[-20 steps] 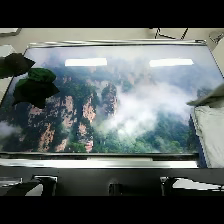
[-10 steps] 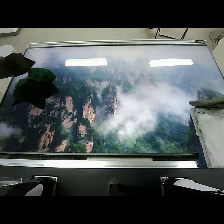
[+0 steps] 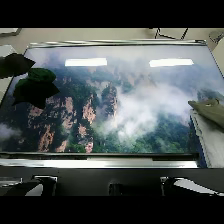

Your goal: Fold the clothes and pants, and hang the long-sleeved shirts on hangers.

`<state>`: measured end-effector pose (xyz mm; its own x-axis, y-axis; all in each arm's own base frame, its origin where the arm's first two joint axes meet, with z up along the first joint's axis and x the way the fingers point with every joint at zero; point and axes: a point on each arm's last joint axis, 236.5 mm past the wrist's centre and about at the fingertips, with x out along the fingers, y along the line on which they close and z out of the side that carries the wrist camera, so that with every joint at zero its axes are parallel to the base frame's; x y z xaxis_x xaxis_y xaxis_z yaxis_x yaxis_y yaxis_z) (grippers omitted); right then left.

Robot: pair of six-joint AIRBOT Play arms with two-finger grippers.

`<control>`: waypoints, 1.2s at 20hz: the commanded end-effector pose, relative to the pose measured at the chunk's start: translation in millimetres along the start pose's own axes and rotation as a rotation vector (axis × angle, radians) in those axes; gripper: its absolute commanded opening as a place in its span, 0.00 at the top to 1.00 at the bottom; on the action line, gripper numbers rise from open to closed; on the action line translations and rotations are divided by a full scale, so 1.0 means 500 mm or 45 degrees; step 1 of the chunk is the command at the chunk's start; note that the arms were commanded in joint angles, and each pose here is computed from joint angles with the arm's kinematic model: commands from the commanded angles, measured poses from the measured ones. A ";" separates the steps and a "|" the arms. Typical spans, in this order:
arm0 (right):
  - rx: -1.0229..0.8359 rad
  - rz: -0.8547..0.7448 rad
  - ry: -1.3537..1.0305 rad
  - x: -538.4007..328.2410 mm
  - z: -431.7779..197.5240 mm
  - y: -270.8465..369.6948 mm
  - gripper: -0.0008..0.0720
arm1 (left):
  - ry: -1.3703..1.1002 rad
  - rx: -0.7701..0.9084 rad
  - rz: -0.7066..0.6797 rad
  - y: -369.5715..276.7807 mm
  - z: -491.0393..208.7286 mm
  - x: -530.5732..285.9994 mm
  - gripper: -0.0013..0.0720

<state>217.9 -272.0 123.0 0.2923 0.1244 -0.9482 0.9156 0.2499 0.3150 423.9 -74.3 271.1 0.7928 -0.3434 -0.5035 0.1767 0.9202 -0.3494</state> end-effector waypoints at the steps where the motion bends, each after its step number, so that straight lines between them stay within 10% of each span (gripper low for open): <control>1: 0.042 -0.296 0.085 0.061 -0.036 -0.135 0.94 | 0.000 0.004 0.000 0.000 0.000 0.000 0.95; 18: 0.049 -0.469 0.166 0.167 -0.079 -0.241 0.93 | -0.001 -0.014 -0.017 -0.006 0.001 0.000 0.95; 19: 0.050 -0.465 0.164 0.170 -0.079 -0.240 0.84 | -0.001 -0.014 -0.017 -0.006 0.001 0.000 0.94; 22: -0.006 -0.460 0.169 0.167 -0.078 -0.239 0.02 | -0.004 -0.010 -0.016 -0.006 0.002 0.000 0.95; 24: -0.045 -0.360 0.061 0.144 -0.036 -0.191 0.01 | -0.057 -0.013 -0.020 -0.008 0.022 -0.002 0.95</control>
<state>125.4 -256.5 11.7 -0.0763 0.1435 -0.9867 0.9566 0.2898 -0.0318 424.4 -76.8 273.6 0.7950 -0.3539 -0.4926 0.1810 0.9135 -0.3643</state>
